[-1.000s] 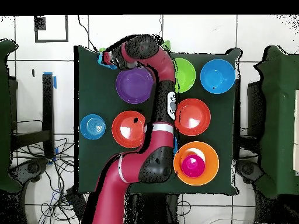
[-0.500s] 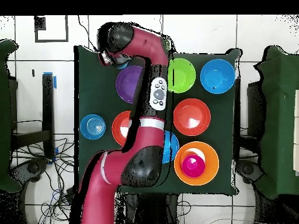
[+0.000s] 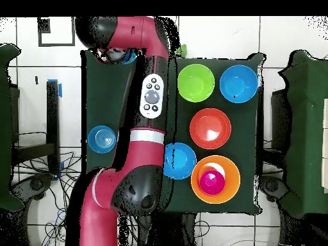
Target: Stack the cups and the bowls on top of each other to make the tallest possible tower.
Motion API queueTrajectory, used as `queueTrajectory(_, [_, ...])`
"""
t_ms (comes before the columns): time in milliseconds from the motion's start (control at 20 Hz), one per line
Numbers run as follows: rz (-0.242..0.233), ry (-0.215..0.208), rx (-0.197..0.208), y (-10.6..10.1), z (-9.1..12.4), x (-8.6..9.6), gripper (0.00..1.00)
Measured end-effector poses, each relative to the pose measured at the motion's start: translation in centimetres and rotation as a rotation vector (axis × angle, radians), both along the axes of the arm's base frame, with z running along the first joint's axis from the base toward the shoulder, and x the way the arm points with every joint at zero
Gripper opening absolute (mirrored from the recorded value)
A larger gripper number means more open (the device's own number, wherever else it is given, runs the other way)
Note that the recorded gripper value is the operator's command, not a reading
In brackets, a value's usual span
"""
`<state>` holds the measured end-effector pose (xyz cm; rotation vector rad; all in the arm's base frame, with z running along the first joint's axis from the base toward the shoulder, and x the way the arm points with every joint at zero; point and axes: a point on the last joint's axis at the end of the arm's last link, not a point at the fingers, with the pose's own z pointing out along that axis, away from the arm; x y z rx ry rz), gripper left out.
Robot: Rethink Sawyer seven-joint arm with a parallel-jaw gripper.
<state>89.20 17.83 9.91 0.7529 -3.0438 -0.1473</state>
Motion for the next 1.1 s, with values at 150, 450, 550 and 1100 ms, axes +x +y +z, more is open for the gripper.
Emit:
queueTrajectory(150, [-0.005,-0.022,-0.006,0.1,2.0,0.4,0.00])
queueTrajectory(450, [-0.058,-0.067,-0.036,-2.1,5.2,0.9,0.00])
queueTrajectory(550, [-0.090,-0.083,-0.058,-3.7,5.9,0.8,0.00])
queueTrajectory(1100, [-0.239,-0.040,-0.198,-13.0,6.6,-3.6,0.00])
